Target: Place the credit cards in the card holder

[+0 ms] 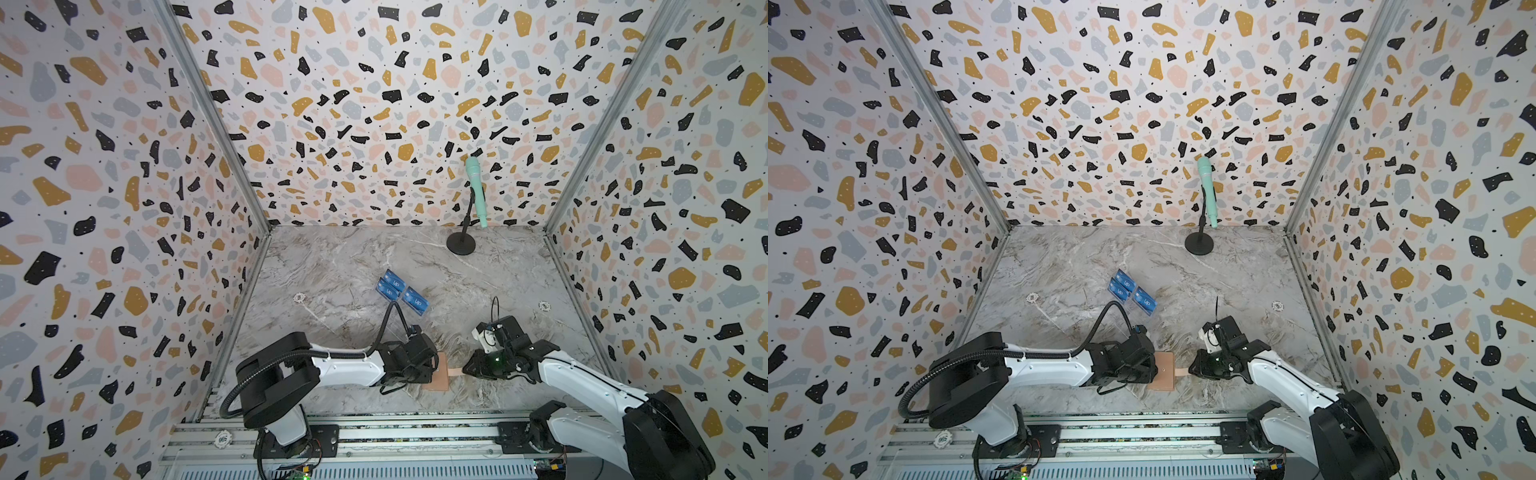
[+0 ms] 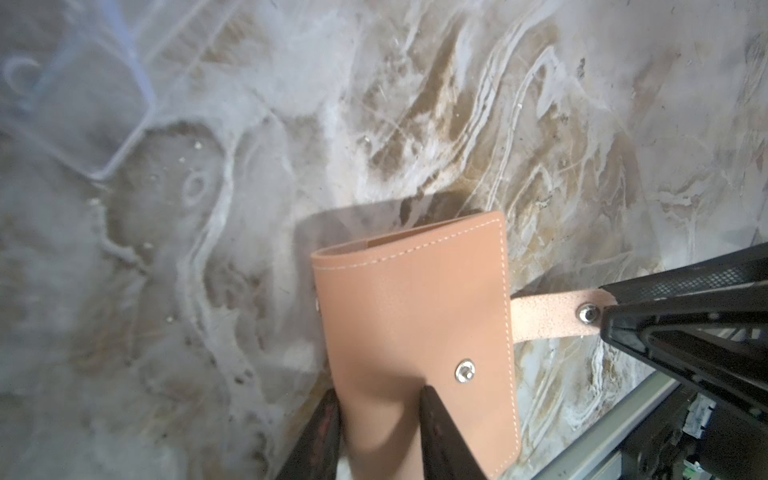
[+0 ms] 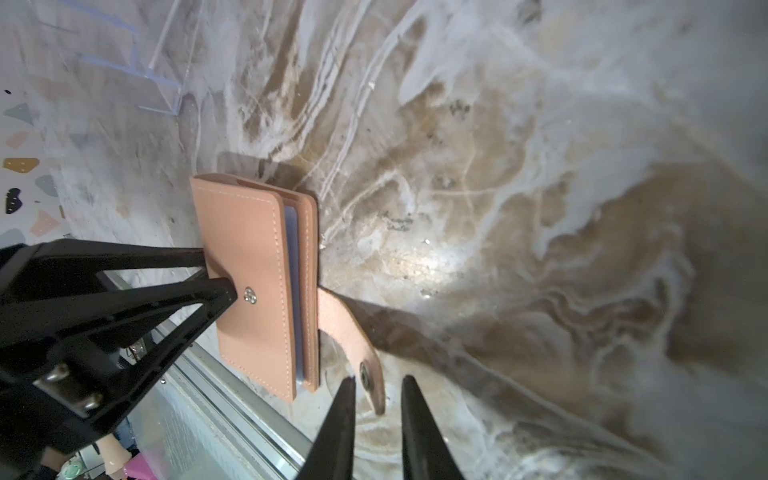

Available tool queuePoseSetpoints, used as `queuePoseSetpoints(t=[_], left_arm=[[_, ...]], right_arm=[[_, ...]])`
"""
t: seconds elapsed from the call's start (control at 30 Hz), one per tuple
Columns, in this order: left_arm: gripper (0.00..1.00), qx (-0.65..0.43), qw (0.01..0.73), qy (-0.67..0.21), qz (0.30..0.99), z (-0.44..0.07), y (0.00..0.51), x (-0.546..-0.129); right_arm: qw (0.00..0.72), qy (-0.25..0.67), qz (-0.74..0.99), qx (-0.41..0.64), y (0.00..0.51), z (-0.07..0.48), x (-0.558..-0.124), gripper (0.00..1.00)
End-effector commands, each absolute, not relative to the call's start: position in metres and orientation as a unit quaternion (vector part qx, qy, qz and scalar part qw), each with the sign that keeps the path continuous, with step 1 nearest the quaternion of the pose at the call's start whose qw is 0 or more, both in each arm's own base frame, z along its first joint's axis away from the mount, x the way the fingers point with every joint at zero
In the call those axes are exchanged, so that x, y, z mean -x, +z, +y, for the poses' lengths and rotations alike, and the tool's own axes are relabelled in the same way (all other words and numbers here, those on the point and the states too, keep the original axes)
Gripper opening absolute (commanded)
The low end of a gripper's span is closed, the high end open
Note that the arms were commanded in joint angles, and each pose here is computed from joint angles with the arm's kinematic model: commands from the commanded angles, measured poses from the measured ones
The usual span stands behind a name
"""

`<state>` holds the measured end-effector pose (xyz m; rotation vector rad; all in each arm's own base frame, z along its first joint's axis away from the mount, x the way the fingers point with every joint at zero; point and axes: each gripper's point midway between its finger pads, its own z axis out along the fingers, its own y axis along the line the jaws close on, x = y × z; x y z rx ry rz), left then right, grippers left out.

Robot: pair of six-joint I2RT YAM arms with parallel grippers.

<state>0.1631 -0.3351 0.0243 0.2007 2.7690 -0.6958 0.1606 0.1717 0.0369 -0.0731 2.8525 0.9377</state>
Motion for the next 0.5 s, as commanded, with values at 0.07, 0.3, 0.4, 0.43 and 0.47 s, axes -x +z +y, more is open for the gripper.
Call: queuePoseSetpoints(t=[0.07,0.3,0.4,0.43,0.47], left_arm=[[0.34,-0.084,0.113,-0.2,0.97,-0.3182,-0.0003,-0.1505],[0.34,-0.087,0.11,-0.201,0.969,-0.319,-0.0006,-0.1497],[0.34,-0.087,0.11,-0.2,0.97,-0.3188,-0.0005,-0.1496],[0.34,-0.087,0.11,-0.2,0.97,-0.319,-0.0002,-0.1497],[0.34,-0.087,0.109,-0.2,0.97,-0.3191,-0.0003,-0.1497]], right_arm=[[0.08,0.33,0.94,0.022,0.0417,0.1749,-0.1651,0.19],[0.075,0.332,0.94,0.027,0.0394,0.1753,-0.1671,0.14],[0.074,0.337,0.938,0.028,0.0398,0.1767,-0.1668,0.13],[0.072,0.34,0.937,0.028,0.04,0.1775,-0.1661,0.13],[0.07,0.343,0.936,0.028,0.0398,0.1779,-0.1651,0.13]])
